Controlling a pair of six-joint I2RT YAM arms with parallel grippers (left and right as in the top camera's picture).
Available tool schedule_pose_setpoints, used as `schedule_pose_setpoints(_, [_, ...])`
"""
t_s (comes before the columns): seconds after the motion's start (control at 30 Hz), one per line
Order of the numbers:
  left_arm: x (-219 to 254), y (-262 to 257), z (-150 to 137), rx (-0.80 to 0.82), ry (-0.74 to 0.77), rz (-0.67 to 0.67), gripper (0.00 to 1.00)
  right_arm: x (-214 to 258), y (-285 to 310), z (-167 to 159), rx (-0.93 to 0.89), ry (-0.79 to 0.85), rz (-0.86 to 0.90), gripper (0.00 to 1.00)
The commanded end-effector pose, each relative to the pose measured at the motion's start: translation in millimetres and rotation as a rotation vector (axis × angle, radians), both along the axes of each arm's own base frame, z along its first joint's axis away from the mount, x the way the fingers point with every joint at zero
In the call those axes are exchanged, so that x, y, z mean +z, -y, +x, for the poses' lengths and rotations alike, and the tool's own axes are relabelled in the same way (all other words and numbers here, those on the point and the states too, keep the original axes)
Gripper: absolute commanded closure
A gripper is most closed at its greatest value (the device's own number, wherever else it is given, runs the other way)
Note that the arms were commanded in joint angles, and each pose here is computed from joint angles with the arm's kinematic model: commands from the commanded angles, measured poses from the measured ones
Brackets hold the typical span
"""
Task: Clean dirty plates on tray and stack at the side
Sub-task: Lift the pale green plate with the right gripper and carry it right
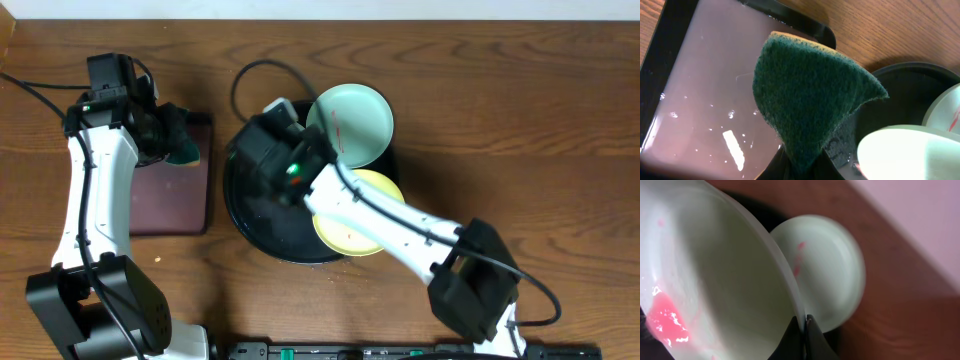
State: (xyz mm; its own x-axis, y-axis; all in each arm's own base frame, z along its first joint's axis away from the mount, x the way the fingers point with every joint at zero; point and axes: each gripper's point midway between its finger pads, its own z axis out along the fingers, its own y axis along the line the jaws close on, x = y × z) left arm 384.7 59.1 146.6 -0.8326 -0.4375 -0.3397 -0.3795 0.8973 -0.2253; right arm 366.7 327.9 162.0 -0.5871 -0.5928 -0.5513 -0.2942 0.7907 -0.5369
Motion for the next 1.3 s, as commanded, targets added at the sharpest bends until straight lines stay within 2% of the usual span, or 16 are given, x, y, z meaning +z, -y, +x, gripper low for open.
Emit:
schedule_pose_setpoints(0.0, [0.3, -3.4, -0.4, 0.02, -0.003, 0.004, 0.93, 61.3, 13.2, -4.7, -0.073, 0.264, -0.108, 0.99])
schedule_pose_setpoints(0.27, [0.4, -3.3, -0.4, 0.02, -0.003, 0.004, 0.92, 97.5, 6.7, -22.5, -0.117, 0.464, -0.172, 0.99])
schedule_pose_setpoints(0.6, [0.4, -3.3, -0.4, 0.02, -0.003, 0.004, 0.93, 93.6, 2.4, -24.1, -0.099, 0.444, -0.158, 0.99])
schedule_pose_setpoints(0.7, [0.4, -3.3, -0.3, 0.02, -0.002, 0.004, 0.92, 76.5, -2.7, -23.9, -0.061, 0.354, -0.116, 0.99])
schedule_pose_setpoints(0.93, [0.1, -3.2, -1.1, 0.02, -0.006, 0.003, 0.93, 32.9, 2.0, -22.5, -0.023, 0.005, 0.105, 0.99])
schedule_pose_setpoints(1.07, [-0.5, -2.8, -2.5, 0.02, -0.012, 0.002, 0.92, 48.6, 8.3, -20.5, 0.011, -0.166, 0.336, 0.99])
schedule_pose_setpoints(1.27, [-0.1, -1.6, -1.2, 0.016, -0.007, 0.002, 0.93, 83.2, 43.9, -9.8, 0.013, -0.323, 0.613, 0.99])
